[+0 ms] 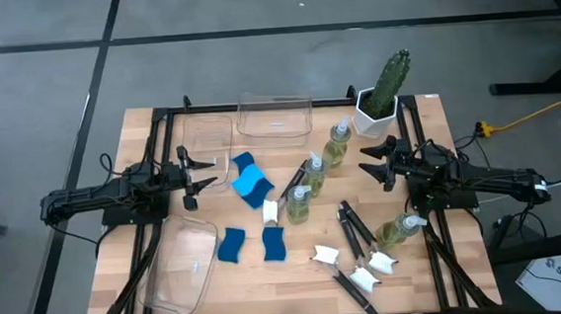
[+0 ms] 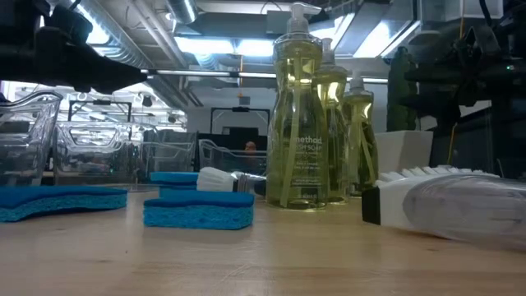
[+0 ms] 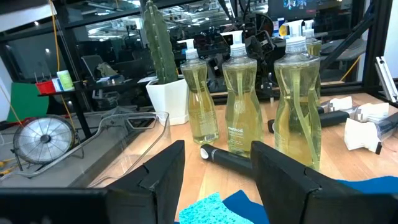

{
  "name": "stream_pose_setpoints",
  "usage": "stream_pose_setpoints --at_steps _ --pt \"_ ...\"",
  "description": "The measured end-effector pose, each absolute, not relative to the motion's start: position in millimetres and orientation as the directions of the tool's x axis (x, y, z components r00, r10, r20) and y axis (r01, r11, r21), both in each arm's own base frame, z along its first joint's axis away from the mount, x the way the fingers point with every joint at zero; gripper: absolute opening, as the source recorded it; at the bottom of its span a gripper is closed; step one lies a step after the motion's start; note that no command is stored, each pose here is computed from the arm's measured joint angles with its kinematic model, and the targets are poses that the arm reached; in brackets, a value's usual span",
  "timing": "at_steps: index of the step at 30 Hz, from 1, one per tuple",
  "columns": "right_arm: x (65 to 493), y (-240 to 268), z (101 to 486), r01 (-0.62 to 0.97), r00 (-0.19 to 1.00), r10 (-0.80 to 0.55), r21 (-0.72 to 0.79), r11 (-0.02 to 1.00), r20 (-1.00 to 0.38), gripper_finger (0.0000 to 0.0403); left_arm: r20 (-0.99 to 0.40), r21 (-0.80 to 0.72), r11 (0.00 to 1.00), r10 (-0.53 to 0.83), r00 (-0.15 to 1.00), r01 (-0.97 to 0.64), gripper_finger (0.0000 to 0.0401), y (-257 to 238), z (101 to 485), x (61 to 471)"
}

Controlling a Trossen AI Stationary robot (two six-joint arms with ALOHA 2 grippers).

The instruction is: Pick & Place Kitchen Sink Supplies

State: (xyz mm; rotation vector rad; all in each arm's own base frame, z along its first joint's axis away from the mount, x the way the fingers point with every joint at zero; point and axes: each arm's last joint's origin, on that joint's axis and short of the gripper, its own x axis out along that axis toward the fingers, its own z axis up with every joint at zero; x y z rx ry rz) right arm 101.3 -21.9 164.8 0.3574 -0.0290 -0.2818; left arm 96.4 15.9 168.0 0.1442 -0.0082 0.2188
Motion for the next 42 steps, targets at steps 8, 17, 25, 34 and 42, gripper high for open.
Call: stream_pose_setpoints --at_steps 8,17,25,34,42 --pt "101.3 -21.9 164.8 0.267 0.961 -0.277 0.349 0.898 -0.021 0.0300 0.024 0.142 0.966 0.216 0.976 -0.217 0.0178 15.9 168.0 96.4" --pt "101.3 -22.0 164.7 0.272 0.959 -0.281 0.326 0.905 -0.021 0.0300 0.024 0.142 0.966 0.216 0.976 -0.217 0.0179 15.9 168.0 96.4" --pt "100.9 -23.4 164.9 0.324 0.944 -0.328 0.227 0.919 -0.021 0.0300 0.024 0.142 0.966 0.216 0.976 -0.217 0.0180 15.9 168.1 96.4" --pt "101.0 -23.0 164.8 0.294 0.949 -0.314 0.415 0.861 -0.021 0.0300 0.024 0.142 0.966 0.216 0.976 -0.217 0.0180 15.9 168.1 96.4" --pt "100.7 -23.9 169.2 0.302 0.938 -0.345 0.432 0.850 0.024 0.0300 0.024 0.142 0.966 0.216 0.976 -0.217 0.0178 15.8 168.0 96.4"
